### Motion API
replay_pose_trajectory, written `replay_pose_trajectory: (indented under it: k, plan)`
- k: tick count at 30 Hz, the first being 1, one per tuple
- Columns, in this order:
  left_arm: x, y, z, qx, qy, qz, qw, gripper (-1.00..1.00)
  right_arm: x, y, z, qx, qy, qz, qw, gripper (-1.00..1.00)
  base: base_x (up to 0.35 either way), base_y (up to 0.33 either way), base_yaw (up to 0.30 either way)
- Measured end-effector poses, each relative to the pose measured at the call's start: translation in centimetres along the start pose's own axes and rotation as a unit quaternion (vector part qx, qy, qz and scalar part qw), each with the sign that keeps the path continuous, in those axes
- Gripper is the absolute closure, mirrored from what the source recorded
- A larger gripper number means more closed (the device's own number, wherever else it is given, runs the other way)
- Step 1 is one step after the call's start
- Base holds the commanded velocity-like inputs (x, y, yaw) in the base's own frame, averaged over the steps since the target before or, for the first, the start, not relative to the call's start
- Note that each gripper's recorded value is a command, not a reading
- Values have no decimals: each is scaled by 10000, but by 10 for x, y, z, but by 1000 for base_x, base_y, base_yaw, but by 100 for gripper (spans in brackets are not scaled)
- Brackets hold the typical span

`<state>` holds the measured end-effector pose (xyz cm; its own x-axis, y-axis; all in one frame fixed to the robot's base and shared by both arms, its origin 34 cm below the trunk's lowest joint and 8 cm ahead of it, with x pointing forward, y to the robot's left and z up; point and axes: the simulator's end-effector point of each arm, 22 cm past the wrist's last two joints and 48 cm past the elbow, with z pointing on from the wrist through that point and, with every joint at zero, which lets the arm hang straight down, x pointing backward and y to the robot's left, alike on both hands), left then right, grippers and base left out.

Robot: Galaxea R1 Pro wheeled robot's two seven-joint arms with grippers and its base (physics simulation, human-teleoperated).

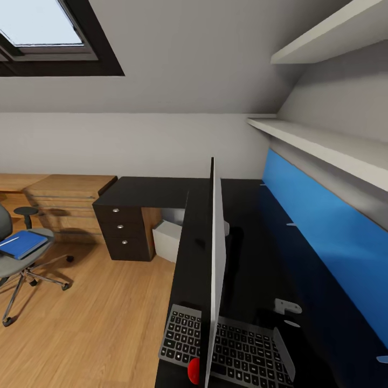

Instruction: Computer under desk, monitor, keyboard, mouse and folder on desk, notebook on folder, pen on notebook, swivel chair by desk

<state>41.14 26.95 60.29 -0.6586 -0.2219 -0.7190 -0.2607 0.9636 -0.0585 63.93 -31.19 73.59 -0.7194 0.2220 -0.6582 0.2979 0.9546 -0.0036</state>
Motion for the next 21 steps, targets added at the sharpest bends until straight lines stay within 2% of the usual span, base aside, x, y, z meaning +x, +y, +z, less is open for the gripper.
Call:
replay_pose_trajectory:
  k: [21]
  plan:
    - [0, 0, 0, 0, 1, 0, 10000, -100, 0, 0, 0, -3, -1, -4, 10000, -100, 0, 0, 0]
